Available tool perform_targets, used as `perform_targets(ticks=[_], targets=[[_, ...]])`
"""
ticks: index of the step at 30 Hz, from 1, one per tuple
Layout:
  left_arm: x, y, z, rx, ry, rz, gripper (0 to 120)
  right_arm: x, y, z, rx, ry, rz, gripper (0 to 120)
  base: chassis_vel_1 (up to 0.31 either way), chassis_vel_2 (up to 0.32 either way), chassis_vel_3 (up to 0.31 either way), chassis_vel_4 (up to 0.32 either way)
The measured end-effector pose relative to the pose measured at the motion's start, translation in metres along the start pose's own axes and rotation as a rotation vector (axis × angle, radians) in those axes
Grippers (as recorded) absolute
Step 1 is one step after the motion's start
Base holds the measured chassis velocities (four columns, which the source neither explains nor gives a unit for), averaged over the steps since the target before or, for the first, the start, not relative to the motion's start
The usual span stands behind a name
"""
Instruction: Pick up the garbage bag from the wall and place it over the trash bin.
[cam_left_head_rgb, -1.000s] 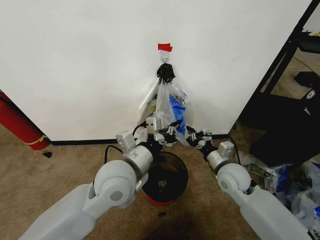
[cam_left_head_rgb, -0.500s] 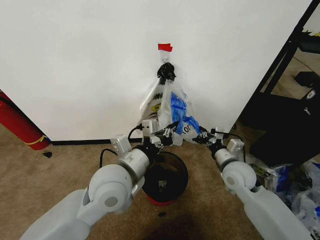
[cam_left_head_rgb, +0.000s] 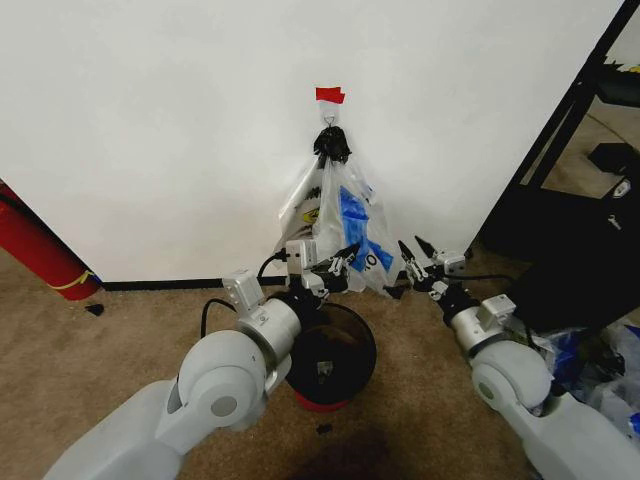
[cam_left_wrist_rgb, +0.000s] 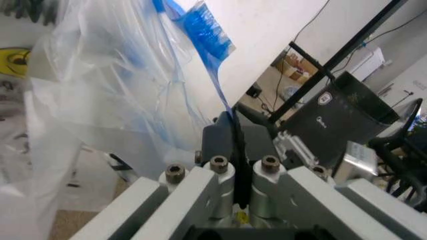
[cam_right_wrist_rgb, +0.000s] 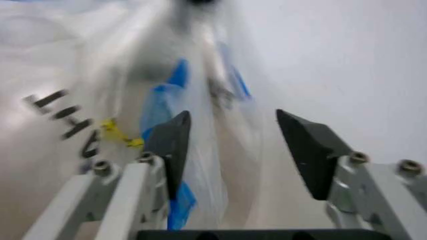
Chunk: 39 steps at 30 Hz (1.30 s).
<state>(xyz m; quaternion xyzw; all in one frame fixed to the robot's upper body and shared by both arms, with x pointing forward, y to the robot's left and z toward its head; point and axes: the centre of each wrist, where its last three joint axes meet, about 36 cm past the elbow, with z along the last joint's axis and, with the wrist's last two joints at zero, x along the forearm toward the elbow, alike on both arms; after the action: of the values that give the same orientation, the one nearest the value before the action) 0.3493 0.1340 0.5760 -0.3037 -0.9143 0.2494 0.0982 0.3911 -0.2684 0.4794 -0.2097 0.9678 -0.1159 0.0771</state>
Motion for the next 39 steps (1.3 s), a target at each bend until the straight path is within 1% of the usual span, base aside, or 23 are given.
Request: perform_targets(ticks=[1,2,3,4,5,6,9,10,11,12,13,15,18,19,24,29,37,39], targets=[[0.0,0.0,0.001,0.0,0.001,0.0,0,-0.001,-0.002,-0.002,0.036,-0.003,-0.019,55,0.0,0.0,0.0,0.0],[-0.001,-0.001,0.002,0.001,0.003,0.001,0,-0.004,-0.007,-0.005,0.112,-0.005,-0.058,62,0.0,0.0,0.0,0.0],[-0.001,-0.001,0.003,0.0,0.004,0.001,0,-0.006,-0.01,-0.007,0.148,-0.003,-0.076,65,0.0,0.0,0.0,0.0],[-0.001,-0.001,0.003,0.0,0.004,0.001,0,-0.006,-0.01,-0.007,0.148,-0.003,-0.076,65,0.0,0.0,0.0,0.0],[-0.001,-0.001,0.004,0.001,0.006,0.0,0,-0.009,-0.013,-0.007,0.186,0.002,-0.094,70,0.0,0.0,0.0,0.0],[0.0,-0.001,0.005,0.0,0.007,-0.001,0,-0.012,-0.015,-0.007,0.209,0.006,-0.105,73,0.0,0.0,0.0,0.0],[0.0,0.0,0.007,0.0,0.011,-0.005,0,-0.025,-0.018,-0.003,0.26,0.033,-0.153,87,0.0,0.0,0.0,0.0],[0.0,0.0,0.007,0.0,0.011,-0.005,0,-0.032,-0.018,-0.002,0.271,0.037,-0.166,90,0.0,0.0,0.0,0.0],[0.0,0.0,0.007,0.0,0.011,-0.005,0,-0.032,-0.018,-0.002,0.271,0.037,-0.166,90,0.0,0.0,0.0,0.0],[0.0,0.0,0.007,0.001,0.011,-0.005,0,-0.038,-0.018,0.0,0.28,0.039,-0.177,94,0.0,0.0,0.0,0.0],[0.0,0.0,0.007,0.002,0.011,-0.004,0,-0.042,-0.017,0.001,0.286,0.04,-0.187,96,0.0,0.0,0.0,0.0],[0.0,-0.001,0.007,0.006,0.007,-0.001,0,-0.05,-0.015,0.005,0.299,0.041,-0.205,91,0.0,0.0,0.0,0.0],[-0.001,-0.001,0.007,0.009,0.005,0.002,0,-0.056,-0.011,0.009,0.334,0.03,-0.233,78,0.0,0.0,0.0,0.0],[-0.001,-0.001,0.007,0.009,0.005,0.002,0,-0.056,-0.011,0.009,0.334,0.03,-0.233,78,0.0,0.0,0.0,0.0],[-0.002,-0.003,0.006,0.012,0.002,0.007,0,-0.057,-0.008,0.015,0.373,0.024,-0.262,65,0.0,0.0,0.0,0.0],[-0.001,-0.003,0.006,0.011,0.003,0.008,0,-0.06,-0.004,0.02,0.369,0.032,-0.27,60,0.0,0.0,0.0,0.0],[0.005,-0.007,0.006,0.018,-0.004,0.024,0,-0.075,-0.005,0.036,0.364,0.083,-0.259,56,0.0,0.0,0.0,0.0],[0.006,-0.008,0.005,0.018,-0.007,0.026,0,-0.079,-0.004,0.037,0.366,0.089,-0.262,49,0.0,0.0,0.0,0.0]])
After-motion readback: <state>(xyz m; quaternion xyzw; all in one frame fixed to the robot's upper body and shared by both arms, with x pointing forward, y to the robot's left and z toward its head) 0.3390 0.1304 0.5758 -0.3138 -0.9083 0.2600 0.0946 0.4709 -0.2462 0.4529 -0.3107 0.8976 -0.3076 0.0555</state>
